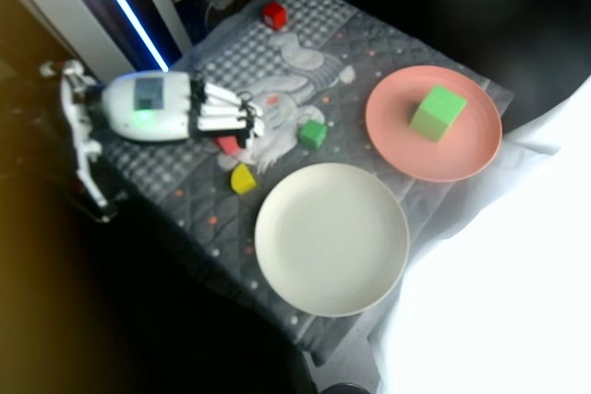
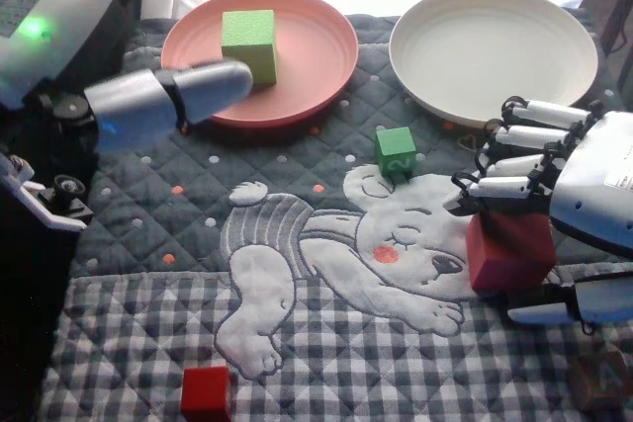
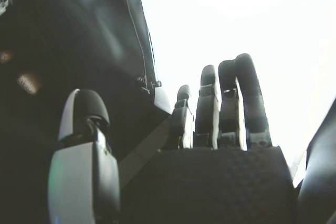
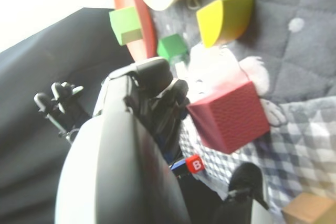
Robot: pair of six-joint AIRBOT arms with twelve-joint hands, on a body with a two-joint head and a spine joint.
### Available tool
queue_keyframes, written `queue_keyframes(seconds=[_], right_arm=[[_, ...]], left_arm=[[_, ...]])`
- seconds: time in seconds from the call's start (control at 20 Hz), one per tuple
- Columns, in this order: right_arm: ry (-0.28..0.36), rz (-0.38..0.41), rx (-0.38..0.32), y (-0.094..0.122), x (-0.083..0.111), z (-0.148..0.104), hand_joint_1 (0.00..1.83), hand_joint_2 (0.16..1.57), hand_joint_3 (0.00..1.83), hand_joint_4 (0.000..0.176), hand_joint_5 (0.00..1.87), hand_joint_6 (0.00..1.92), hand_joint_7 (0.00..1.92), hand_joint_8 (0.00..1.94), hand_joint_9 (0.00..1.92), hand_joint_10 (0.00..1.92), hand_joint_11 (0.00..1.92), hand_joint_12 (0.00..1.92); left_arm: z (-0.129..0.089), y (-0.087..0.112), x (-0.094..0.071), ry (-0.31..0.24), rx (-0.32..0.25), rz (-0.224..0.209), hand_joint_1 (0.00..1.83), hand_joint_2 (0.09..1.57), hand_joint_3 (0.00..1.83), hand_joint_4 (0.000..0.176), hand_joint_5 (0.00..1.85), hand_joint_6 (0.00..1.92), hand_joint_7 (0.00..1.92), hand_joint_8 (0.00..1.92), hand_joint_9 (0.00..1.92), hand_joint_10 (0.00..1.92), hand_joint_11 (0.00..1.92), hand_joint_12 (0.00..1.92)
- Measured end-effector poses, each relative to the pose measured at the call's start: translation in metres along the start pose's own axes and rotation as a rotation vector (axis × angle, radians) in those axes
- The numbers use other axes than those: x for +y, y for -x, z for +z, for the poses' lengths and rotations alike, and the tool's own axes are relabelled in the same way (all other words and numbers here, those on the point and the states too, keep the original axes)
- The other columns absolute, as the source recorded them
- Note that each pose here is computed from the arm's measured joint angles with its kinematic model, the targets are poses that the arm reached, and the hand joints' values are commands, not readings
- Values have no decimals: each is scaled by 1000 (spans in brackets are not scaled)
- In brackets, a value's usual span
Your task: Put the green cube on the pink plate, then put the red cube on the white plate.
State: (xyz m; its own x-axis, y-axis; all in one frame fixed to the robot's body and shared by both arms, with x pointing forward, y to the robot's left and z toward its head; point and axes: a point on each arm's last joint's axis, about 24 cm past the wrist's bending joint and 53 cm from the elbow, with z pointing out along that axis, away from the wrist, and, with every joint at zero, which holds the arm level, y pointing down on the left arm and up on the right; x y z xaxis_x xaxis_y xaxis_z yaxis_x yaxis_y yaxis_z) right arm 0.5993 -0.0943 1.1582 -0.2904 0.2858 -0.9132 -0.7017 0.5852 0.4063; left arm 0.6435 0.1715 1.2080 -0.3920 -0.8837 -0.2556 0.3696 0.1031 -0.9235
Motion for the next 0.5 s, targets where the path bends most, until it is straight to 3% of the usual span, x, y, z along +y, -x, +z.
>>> queue_keyframes(seconds=[0.05, 0.1, 0.2, 0.25, 0.35, 0.4, 0.5], right_arm=[[-3, 5, 1, -1, -1, 1, 973, 1082, 0, 0, 522, 800, 668, 434, 335, 861, 0, 1653], [-3, 10, 2, -1, -2, 1, 1098, 1163, 0, 0, 790, 1101, 748, 574, 407, 929, 44, 1799], [5, 18, -2, -1, 1, 2, 1141, 1169, 0, 0, 876, 1162, 759, 719, 461, 988, 101, 1867], [8, 19, -5, -1, 2, 3, 1194, 1204, 0, 0, 891, 1276, 718, 1147, 474, 1074, 117, 1902], [7, 17, -6, 1, 2, 5, 1200, 1218, 2, 0, 872, 1341, 706, 1244, 455, 1099, 75, 1912], [4, 13, -5, 2, 2, 7, 1212, 1203, 0, 0, 884, 1327, 759, 1202, 499, 1117, 121, 1894], [11, 10, -22, 10, 5, 10, 1207, 1208, 1, 0, 871, 1343, 746, 1229, 432, 1164, 41, 1917]], left_arm=[[-1, 1, -4, -14, -5, 0, 406, 1108, 3, 78, 104, 1, 275, 1, 161, 308, 0, 1353], [-2, 3, -7, -26, -11, 2, 420, 1118, 3, 65, 114, 2, 271, 0, 169, 300, 0, 1292], [-4, 6, -9, -35, -21, 1, 411, 1114, 0, 53, 141, 0, 276, 0, 207, 246, 0, 1265], [-4, 6, -10, -38, -22, 1, 428, 1116, 1, 68, 171, 6, 297, 7, 231, 241, 0, 1373], [-6, 5, -9, -37, -25, -4, 466, 1136, 4, 62, 191, 8, 312, 10, 249, 249, 0, 1463], [-7, 3, -10, -38, -20, -5, 476, 1138, 2, 67, 211, 0, 344, 4, 246, 352, 0, 1534], [-9, 4, -9, -39, -24, -4, 473, 1141, 1, 43, 208, 1, 346, 0, 215, 457, 0, 1553]])
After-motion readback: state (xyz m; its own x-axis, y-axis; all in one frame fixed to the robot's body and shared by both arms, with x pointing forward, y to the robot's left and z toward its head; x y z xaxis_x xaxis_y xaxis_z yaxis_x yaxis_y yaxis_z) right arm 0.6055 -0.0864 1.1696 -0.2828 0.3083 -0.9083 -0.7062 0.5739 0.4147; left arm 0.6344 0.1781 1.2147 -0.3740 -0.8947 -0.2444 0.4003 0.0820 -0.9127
